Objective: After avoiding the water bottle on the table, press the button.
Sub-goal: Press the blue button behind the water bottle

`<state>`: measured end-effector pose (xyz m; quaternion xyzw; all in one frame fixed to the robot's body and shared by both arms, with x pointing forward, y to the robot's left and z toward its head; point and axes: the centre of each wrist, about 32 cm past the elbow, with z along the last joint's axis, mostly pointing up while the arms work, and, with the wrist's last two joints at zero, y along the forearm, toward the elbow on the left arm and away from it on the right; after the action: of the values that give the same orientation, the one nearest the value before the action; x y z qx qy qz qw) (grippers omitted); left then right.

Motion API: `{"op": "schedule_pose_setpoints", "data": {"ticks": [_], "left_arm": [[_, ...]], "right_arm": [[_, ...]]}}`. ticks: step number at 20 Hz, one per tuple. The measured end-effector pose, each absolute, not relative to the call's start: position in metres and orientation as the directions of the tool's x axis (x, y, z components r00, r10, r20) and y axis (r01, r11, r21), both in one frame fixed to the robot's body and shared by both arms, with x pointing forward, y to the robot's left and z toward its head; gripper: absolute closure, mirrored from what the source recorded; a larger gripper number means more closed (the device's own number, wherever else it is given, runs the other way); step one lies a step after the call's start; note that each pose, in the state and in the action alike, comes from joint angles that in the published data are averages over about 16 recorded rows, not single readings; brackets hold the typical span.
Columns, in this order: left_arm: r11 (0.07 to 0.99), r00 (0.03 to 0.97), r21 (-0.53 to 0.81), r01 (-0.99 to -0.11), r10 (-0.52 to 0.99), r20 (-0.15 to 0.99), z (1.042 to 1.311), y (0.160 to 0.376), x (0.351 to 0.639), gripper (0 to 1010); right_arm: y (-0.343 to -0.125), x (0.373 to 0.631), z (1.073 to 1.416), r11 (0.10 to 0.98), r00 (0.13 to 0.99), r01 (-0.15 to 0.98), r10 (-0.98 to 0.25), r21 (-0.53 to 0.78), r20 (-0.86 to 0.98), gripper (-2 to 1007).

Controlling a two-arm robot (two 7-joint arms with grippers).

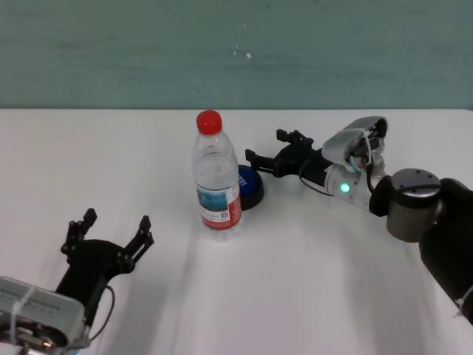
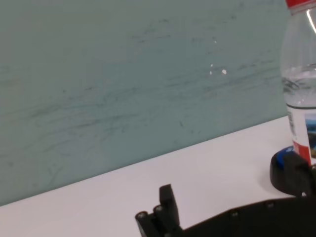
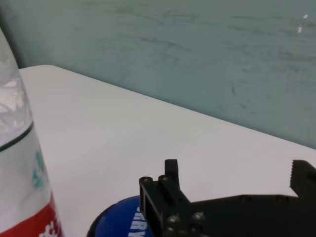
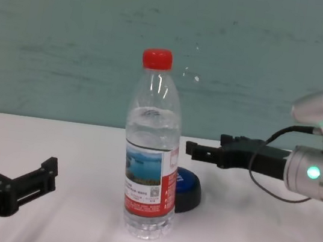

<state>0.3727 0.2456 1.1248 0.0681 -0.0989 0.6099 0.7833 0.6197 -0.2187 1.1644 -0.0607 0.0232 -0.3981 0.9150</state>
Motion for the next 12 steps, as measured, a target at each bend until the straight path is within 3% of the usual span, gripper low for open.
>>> {"op": "schedule_pose_setpoints", "data": {"ticks": [12], "left_arm": [[0.247,0.236,-0.014,-0.969,0.942,0.238,1.125,0.246,0.373,10]], "right_arm": [[-0.207,0.620,1.161,0.695,0.705,0.705,-0.709,-0.145,0.029,1]]}}
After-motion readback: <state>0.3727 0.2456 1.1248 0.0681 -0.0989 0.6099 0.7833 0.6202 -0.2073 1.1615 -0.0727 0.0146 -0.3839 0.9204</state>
